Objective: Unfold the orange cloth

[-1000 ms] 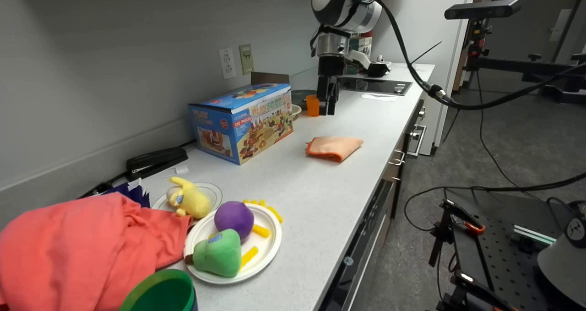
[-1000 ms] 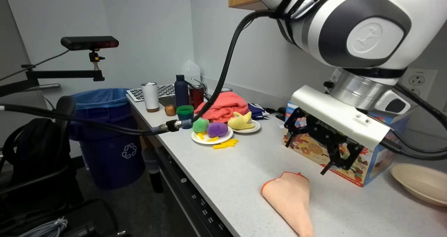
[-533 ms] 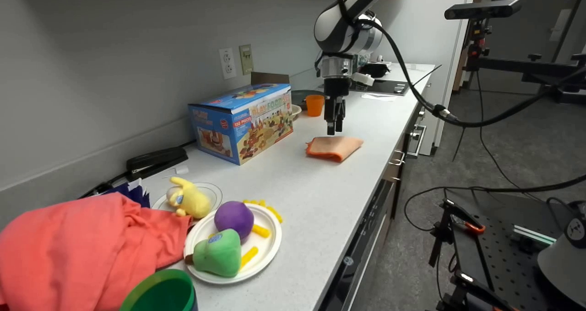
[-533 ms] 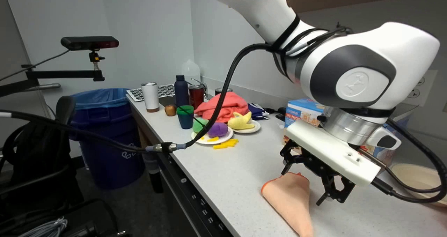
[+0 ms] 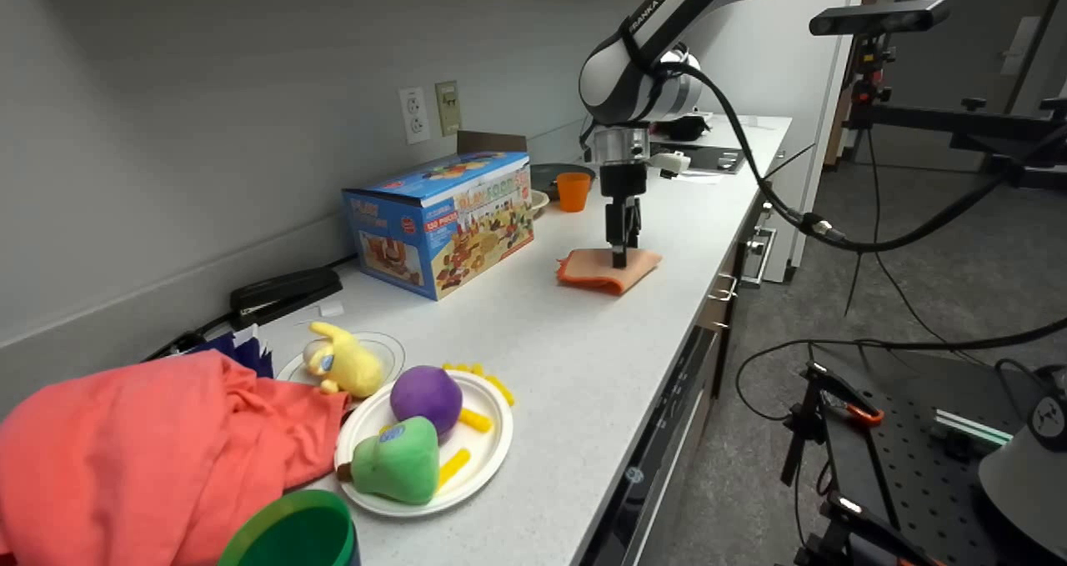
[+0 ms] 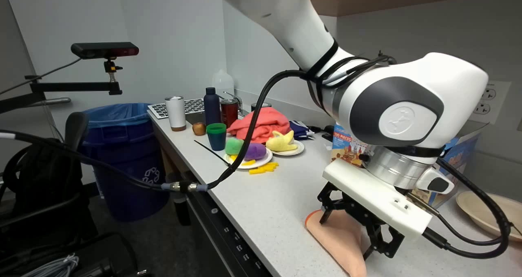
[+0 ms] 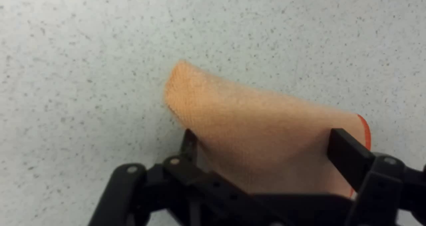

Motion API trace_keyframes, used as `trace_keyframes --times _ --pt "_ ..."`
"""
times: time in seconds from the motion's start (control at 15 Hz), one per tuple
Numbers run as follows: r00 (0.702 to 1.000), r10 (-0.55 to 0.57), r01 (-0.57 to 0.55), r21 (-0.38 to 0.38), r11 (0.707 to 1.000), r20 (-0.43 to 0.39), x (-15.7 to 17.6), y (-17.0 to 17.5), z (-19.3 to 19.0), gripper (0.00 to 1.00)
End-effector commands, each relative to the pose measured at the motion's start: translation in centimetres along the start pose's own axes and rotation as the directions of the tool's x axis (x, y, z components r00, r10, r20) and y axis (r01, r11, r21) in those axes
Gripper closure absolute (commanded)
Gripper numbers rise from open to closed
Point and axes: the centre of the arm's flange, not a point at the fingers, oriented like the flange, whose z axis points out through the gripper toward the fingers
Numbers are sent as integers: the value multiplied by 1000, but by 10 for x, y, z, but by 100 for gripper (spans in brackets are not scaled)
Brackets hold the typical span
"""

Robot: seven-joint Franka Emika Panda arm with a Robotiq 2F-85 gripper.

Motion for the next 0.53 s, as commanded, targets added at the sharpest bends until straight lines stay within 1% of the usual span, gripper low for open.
trace_keyframes --times 0.0,0.2,0.27,0.47 --pt "998 8 -11 -57 998 -58 2 -2 23 0" --pt "984 -8 -18 -148 989 -178 14 5 39 0" --pt "974 -18 -23 -179 984 -225 20 7 40 0" --pt "931 -47 -51 -259 965 -362 38 13 35 0"
